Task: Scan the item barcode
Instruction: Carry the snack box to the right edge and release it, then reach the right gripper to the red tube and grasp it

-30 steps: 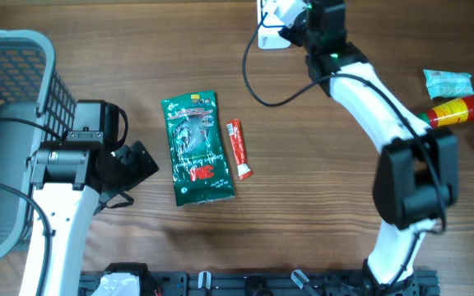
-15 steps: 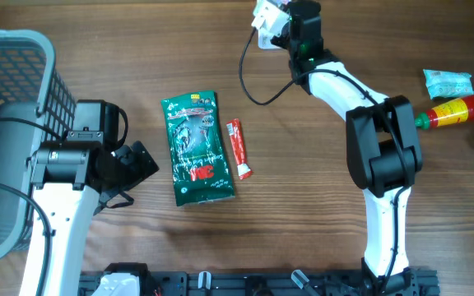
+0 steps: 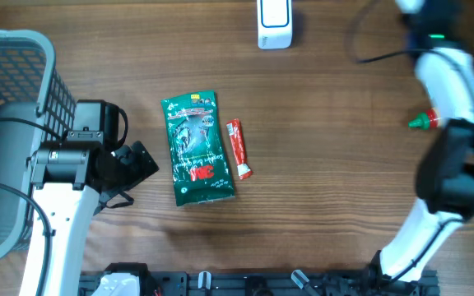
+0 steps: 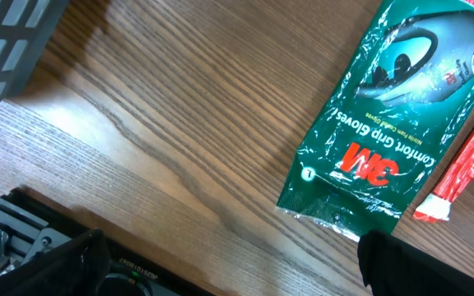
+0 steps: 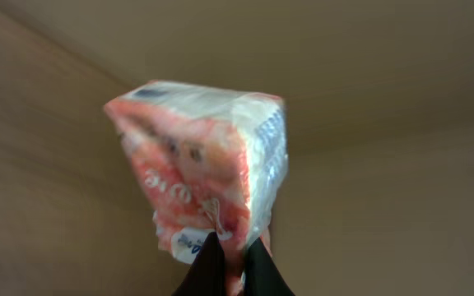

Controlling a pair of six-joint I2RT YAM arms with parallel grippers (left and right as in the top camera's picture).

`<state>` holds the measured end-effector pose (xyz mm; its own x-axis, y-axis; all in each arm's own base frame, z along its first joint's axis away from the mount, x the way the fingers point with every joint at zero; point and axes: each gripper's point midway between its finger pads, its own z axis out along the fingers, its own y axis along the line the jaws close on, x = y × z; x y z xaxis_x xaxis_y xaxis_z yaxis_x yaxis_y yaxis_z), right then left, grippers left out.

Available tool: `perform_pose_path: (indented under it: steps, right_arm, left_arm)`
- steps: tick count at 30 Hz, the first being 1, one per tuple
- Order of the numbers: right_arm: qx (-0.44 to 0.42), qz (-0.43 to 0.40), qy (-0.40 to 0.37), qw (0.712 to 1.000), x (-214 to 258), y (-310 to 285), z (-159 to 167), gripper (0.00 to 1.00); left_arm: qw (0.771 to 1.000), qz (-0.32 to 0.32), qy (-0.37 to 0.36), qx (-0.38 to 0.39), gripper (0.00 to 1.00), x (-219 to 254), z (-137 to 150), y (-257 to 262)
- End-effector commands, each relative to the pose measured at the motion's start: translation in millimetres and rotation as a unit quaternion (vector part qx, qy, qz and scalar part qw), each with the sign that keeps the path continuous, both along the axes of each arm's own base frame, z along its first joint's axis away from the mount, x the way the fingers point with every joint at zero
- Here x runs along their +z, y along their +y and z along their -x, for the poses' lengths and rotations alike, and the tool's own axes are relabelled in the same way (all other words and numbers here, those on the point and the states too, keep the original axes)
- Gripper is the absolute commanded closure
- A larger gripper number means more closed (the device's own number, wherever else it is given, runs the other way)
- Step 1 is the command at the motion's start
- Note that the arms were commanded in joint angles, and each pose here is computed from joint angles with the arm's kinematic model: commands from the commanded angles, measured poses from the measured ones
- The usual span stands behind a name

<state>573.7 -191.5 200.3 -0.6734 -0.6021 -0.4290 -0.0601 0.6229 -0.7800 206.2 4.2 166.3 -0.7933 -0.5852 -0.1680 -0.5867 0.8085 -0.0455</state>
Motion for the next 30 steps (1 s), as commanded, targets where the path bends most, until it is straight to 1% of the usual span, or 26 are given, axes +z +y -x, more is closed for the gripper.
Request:
perform_pose_path:
  steps: [1,4,6,9,10,11,12,13,14,15,16,19,21,22,23,24,25,26,28,29,30]
  right_arm:
    - [-0.123,-0.131,0.012,0.984,-41.9,-72.8,51.9,0.95]
    - [-0.23,-0.201,-0.012,0.952,-62.2,-129.6,97.7,0.96]
    - [-0.286,-0.237,-0.041,0.927,-67.0,-154.2,119.4,0.96]
    - [-0.339,-0.298,-0.076,0.889,-74.2,-169.1,138.2,0.96]
    - [-0.342,-0.321,-0.08,0.88,-77.5,-166.7,139.0,0.96]
    - [-0.34,-0.333,-0.081,0.876,-79.7,-164.1,138.2,0.95]
    - [-0.349,-0.345,-0.082,0.867,-83.8,-161.6,140.2,0.78]
    - [-0.352,-0.348,-0.08,0.865,-85.4,-159.7,141.0,0.57]
    - [-0.353,-0.351,-0.075,0.864,-86.6,-156.6,141.4,0.48]
    - [-0.356,-0.355,-0.079,0.861,-82.7,-153.4,141.3,0.2]
    - [-0.357,-0.362,-0.091,0.856,-75.0,-150.0,139.1,0.0]
    - [-0.344,-0.396,-0.15,0.838,-28.8,-128.4,127.5,0.0]
    - [-0.306,-0.45,-0.167,0.822,-0.2,-94.6,116.1,0.0]
    - [-0.283,-0.489,-0.167,0.808,11.2,-71.9,109.5,0.0]
    - [-0.237,-0.551,-0.147,0.786,26.1,-27.2,100.8,0.0]
    - [-0.205,-0.588,-0.123,0.773,31.7,2.9,97.4,0.0]
    - [-0.17,-0.627,-0.086,0.755,34.3,39.5,95.3,0.0]
    - [-0.137,-0.667,-0.04,0.731,34.0,80.5,94.9,0.0]
    - [-0.101,-0.703,0.044,0.702,24.5,145.2,101.8,0.0]
    - [-0.093,-0.706,0.103,0.694,11.8,189.3,111.1,0.0]
    - [-0.083,-0.7,0.141,0.695,2.1,219.6,119.3,0.0]
  left_arm:
    - [1.0,0.001,0.0,-0.005,0.0,0.2,0.0,0.6]
    - [1.0,0.001,0.0,-0.005,0.0,0.2,0.0,0.6]
    - [1.0,0.001,0.0,-0.005,0.0,0.2,0.0,0.6]
    - [1.0,0.001,0.0,-0.005,0.0,0.2,0.0,0.6]
    - [1.0,0.001,0.0,-0.005,0.0,0.2,0.0,0.6]
    - [1.0,0.001,0.0,-0.005,0.0,0.2,0.0,0.6]
    - [1.0,0.001,0.0,-0.005,0.0,0.2,0.0,0.6]
    - [1.0,0.001,0.0,-0.005,0.0,0.2,0.0,0.6]
    - [1.0,0.001,0.0,-0.005,0.0,0.2,0.0,0.6]
    - [1.0,0.001,0.001,-0.005,0.0,0.1,0.1,0.6]
    - [1.0,0.001,0.001,-0.005,0.0,0.1,0.1,0.6]
    - [1.0,0.001,0.001,-0.005,0.0,0.1,0.1,0.6]
    - [1.0,0.001,0.0,-0.005,0.0,0.2,0.0,0.6]
    - [1.0,0.001,0.0,-0.005,0.0,0.2,0.0,0.6]
    - [1.0,0.001,0.0,-0.005,0.0,0.2,0.0,0.6]
    - [1.0,0.001,0.0,-0.005,0.0,0.2,0.0,0.6]
    - [1.0,0.001,0.0,-0.005,0.0,0.2,0.0,0.6]
    - [1.0,0.001,0.0,-0.005,0.0,0.2,0.0,0.6]
    - [1.0,0.001,0.0,-0.005,0.0,0.2,0.0,0.6]
    - [1.0,0.001,0.001,-0.005,0.0,0.1,0.1,0.6]
    - [1.0,0.001,0.001,-0.005,0.0,0.1,0.1,0.6]
